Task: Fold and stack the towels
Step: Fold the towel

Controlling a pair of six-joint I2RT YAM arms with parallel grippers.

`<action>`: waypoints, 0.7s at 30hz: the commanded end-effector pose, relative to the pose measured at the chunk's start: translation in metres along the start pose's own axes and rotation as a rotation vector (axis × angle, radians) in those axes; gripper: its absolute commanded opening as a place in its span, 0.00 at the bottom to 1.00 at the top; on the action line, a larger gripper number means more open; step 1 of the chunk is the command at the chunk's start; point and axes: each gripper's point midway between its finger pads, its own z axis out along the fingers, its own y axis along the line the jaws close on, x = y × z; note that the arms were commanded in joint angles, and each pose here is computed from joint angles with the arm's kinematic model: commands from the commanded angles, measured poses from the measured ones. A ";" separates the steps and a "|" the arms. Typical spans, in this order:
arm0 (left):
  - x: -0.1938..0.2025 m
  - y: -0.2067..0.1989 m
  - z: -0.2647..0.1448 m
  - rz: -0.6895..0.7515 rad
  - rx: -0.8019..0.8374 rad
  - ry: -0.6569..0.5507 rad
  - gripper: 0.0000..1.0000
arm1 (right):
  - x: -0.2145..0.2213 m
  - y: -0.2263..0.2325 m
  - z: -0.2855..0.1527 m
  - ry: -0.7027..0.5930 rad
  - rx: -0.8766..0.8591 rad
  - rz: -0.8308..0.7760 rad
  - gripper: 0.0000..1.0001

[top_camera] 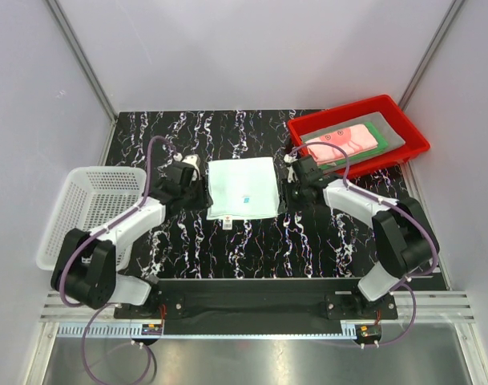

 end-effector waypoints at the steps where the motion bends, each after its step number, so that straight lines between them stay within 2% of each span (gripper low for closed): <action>1: -0.007 -0.018 0.013 -0.055 0.067 0.015 0.43 | -0.028 0.000 0.002 -0.079 0.044 0.085 0.45; 12: 0.027 -0.007 0.049 -0.101 0.038 0.121 0.38 | -0.017 -0.010 0.037 -0.026 0.066 0.103 0.44; 18: 0.037 -0.005 0.056 -0.105 0.035 0.159 0.22 | -0.014 -0.011 0.041 -0.028 0.063 0.110 0.44; 21: 0.036 -0.003 0.056 -0.099 0.028 0.155 0.10 | -0.013 -0.011 0.043 -0.026 0.058 0.110 0.39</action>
